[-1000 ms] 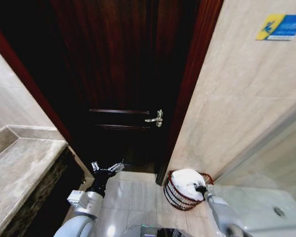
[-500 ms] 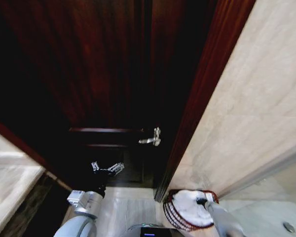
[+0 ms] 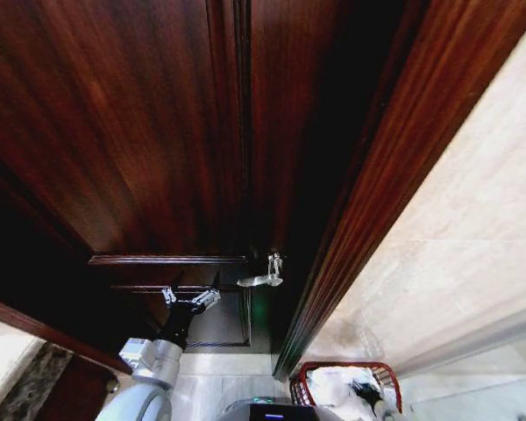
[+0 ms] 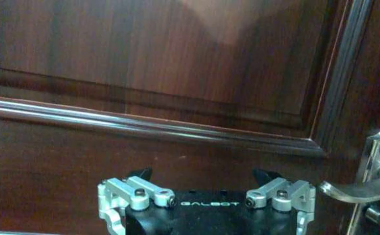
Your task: Discard the used towel into the hamper.
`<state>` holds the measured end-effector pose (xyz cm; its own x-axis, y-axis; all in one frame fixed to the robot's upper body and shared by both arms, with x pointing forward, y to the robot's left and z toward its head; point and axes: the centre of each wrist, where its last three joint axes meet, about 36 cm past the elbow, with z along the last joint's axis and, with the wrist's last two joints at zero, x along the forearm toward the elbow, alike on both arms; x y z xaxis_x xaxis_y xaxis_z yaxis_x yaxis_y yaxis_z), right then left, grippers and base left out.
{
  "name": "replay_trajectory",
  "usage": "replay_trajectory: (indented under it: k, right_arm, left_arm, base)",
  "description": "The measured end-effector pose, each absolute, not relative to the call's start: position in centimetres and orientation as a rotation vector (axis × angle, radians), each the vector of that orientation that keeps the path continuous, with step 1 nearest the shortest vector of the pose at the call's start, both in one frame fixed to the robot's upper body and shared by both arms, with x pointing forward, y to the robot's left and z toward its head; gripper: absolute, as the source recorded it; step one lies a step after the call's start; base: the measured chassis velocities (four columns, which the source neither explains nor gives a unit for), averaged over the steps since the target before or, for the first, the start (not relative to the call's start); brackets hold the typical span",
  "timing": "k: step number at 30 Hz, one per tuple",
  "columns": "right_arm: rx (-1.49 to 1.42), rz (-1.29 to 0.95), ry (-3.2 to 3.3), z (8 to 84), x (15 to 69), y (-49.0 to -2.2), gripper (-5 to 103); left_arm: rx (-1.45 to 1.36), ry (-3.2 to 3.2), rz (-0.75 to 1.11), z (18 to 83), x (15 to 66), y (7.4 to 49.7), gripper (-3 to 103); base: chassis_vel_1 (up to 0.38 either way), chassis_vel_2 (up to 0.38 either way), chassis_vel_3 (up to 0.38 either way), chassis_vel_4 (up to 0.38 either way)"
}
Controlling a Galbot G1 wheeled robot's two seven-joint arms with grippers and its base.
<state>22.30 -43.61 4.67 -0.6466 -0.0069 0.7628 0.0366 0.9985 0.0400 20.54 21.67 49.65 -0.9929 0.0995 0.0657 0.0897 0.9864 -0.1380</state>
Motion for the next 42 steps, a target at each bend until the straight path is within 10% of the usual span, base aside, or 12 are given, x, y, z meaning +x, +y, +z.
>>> replay_trajectory:
  k: [11,42]
  right_arm:
    - [-0.031,-0.041,-2.308,4.6,22.3,-43.4,99]
    - [0.018,0.035,-2.549,5.9,25.2,-43.6,100]
  left_arm:
    - [-0.146,-3.058,0.208,49.6,20.5,21.7,100]
    - [-0.146,-3.058,0.208,49.6,20.5,21.7,100]
  base:
    - [-0.011,0.003,0.003,-0.005]
    - [0.039,-0.041,-0.033,0.044]
